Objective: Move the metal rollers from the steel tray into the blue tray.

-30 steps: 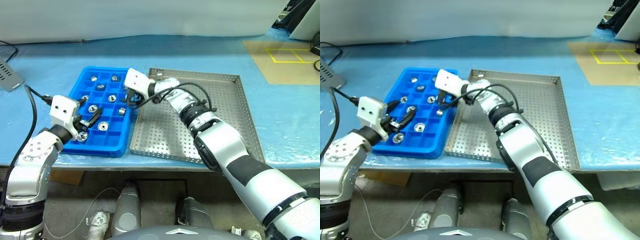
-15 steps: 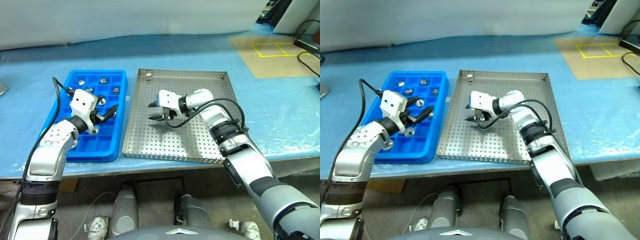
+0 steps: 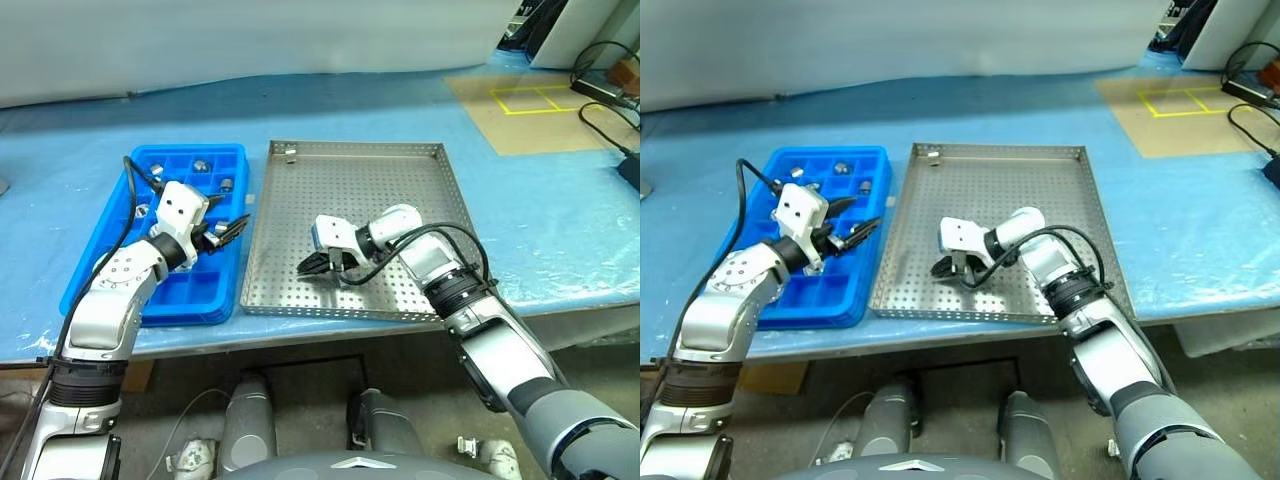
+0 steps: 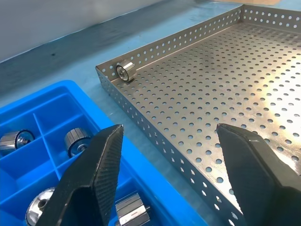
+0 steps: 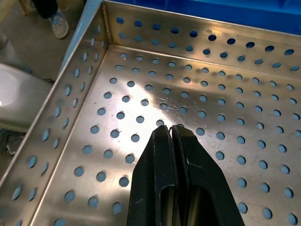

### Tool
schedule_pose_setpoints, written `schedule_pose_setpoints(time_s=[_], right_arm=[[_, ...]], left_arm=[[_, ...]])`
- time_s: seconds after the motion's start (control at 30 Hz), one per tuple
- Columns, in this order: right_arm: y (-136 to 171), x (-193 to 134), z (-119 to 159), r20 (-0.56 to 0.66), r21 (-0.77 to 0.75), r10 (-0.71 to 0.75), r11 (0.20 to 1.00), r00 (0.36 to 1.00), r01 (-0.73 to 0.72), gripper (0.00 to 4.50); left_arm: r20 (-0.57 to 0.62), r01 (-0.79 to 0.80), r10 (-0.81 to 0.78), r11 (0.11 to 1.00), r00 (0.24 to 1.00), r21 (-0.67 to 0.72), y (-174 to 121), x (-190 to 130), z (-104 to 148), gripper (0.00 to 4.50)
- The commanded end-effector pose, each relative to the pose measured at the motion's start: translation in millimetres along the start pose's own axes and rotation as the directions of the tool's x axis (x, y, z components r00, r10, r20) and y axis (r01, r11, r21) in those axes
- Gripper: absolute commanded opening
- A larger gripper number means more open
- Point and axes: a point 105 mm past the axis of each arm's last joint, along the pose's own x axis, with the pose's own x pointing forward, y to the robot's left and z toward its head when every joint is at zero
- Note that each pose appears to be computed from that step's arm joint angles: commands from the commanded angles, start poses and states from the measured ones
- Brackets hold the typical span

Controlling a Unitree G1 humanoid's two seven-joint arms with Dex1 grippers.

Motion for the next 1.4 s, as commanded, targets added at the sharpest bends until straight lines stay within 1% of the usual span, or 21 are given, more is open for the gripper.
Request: schedule_pose_setpoints(time_s=[0.03, 0.07, 0.17, 0.27, 0.37, 0.67, 0.77, 0.93, 1.17, 1.4], right_arm=[[0.1, 2.4, 9.0, 0.013, -0.038, 0.023, 0.999, 1.0, -0.022, 0.06], [2.6, 3.2, 8.0, 0.01, -0.03, 0.039, 0.999, 0.999, -0.039, 0.06], [16.1, 3.2, -7.1, -0.038, 0.007, 0.123, 0.992, 0.992, -0.123, 0.06], [30.0, 0.7, -20.4, -0.067, 0.078, 0.205, 0.977, 0.976, -0.2, 0.06], [40.2, -4.7, -29.2, -0.097, 0.11, 0.261, 0.962, 0.96, -0.251, 0.06], [59.1, -21.0, -35.3, -0.128, 0.16, 0.348, 0.931, 0.929, -0.327, 0.06], [70.0, -27.2, -36.6, -0.124, 0.202, 0.388, 0.911, 0.913, -0.36, 0.06], [74.9, -41.2, -36.8, -0.108, 0.228, 0.396, 0.903, 0.912, -0.365, 0.06], [87.2, -43.5, -34.9, -0.09, 0.228, 0.424, 0.889, 0.901, -0.396, 0.06], [103.0, -43.7, -47.5, -0.089, 0.259, 0.467, 0.864, 0.88, -0.433, 0.06]], left_arm=[[0.034, 0.002, -0.003, 1.0, 0.999, 0.029, -3.4, -2.1, 11.4, 3.36], [0.032, -0.001, 0.0, 1.0, 1.0, 0.029, -3.2, -2.8, 10.8, 3.36], [0.028, -0.01, 0.009, 1.0, 1.0, 0.029, -2.2, -4.1, 9.8, 3.36], [0.027, -0.016, 0.015, 1.0, 1.0, 0.026, -2.3, -5.4, 9.4, 3.36], [0.023, -0.02, 0.019, 1.0, 1.0, 0.024, -2.2, -5.7, 7.7, 3.36], [0.019, -0.026, 0.025, 0.999, 0.999, 0.021, 0.2, -3.5, 6.5, 3.36], [0.016, -0.025, 0.024, 0.999, 1.0, 0.023, 0.9, -2.5, 5.7, 3.36], [0.017, -0.022, 0.021, 0.999, 1.0, 0.026, 1.7, -1.7, 6.4, 3.36], [0.012, -0.017, 0.016, 0.999, 1.0, 0.029, 1.0, -3.5, 6.6, 3.36], [0.003, -0.014, 0.014, 0.999, 1.0, 0.039, 2.1, -5.7, 7.0, 3.36]])
